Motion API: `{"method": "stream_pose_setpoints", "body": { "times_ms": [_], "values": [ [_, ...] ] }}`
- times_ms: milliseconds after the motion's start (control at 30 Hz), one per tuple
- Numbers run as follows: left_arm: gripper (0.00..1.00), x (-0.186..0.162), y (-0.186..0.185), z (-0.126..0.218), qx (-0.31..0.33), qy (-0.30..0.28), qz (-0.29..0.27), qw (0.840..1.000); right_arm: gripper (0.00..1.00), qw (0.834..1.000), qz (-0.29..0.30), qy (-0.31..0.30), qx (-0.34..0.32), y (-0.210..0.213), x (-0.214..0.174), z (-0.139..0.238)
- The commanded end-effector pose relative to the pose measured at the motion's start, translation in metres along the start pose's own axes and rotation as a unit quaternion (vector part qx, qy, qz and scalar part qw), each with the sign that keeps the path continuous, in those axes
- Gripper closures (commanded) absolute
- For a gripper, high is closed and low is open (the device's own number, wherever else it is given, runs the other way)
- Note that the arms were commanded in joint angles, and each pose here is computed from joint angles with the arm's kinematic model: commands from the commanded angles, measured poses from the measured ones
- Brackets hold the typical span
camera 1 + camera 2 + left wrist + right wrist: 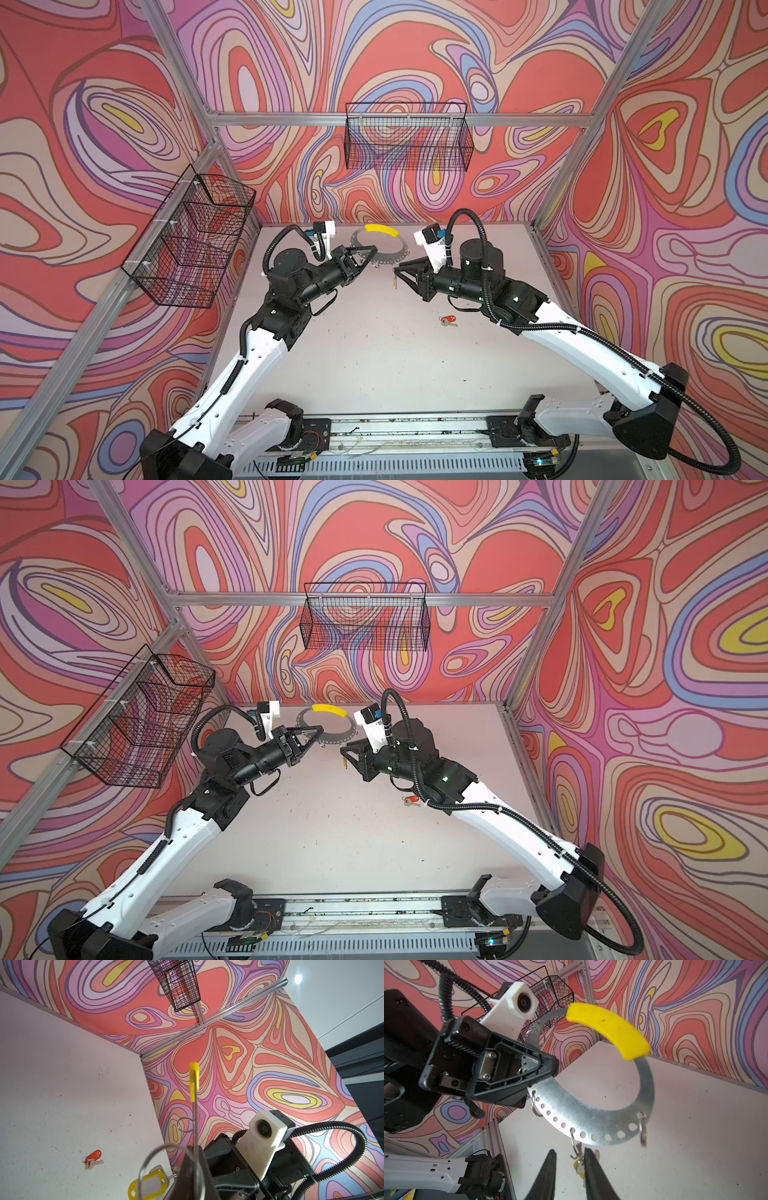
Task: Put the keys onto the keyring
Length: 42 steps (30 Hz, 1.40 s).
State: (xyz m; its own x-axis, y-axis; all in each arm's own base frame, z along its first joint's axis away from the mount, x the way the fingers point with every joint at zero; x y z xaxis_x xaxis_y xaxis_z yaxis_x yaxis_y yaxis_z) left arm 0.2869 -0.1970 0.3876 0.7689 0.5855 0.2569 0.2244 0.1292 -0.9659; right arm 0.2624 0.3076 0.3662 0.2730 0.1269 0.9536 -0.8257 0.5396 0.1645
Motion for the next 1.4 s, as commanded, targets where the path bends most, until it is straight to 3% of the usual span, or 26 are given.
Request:
{"method": "stream_pose_setpoints", "body": {
  "times_ms": [0, 833, 1133, 1367],
  "values": [
    [1.00, 0.002, -0.023, 0.003, -0.026, -0.005, -0.013, 1.000, 0.75, 1.000, 0.000, -0.014, -0.010, 0.000, 0.003, 0.006],
    [1.00, -0.001, -0.018, 0.007, -0.020, -0.005, -0.012, 1.000, 0.86, 0.998, -0.006, -0.055, 0.021, 0.006, 0.023, -0.005],
    [1.00, -0.004, -0.009, 0.008, -0.005, -0.002, -0.009, 1.000, 1.00, 0.998, -0.020, -0.051, 0.013, 0.003, 0.020, -0.008],
    [1.00, -0.007, 0.012, 0.008, 0.036, 0.003, -0.021, 0.999, 1.00, 0.998, -0.053, -0.017, -0.020, -0.006, 0.009, -0.005]
  ]
}}
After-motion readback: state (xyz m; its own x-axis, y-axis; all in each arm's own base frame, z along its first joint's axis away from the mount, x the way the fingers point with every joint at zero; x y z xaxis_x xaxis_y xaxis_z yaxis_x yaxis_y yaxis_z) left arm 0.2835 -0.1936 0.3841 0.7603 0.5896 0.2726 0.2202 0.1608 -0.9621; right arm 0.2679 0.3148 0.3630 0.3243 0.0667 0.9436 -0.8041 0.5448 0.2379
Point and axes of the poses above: each gripper's point midway between its finger pads, its own z axis back along the fingers, its own y axis along the line the jaws close on, x = y × z, the point moved 2 cm from there along z, back along the fingers, and after that the axes turned 10 degrees about z, right-handed, at the moved point
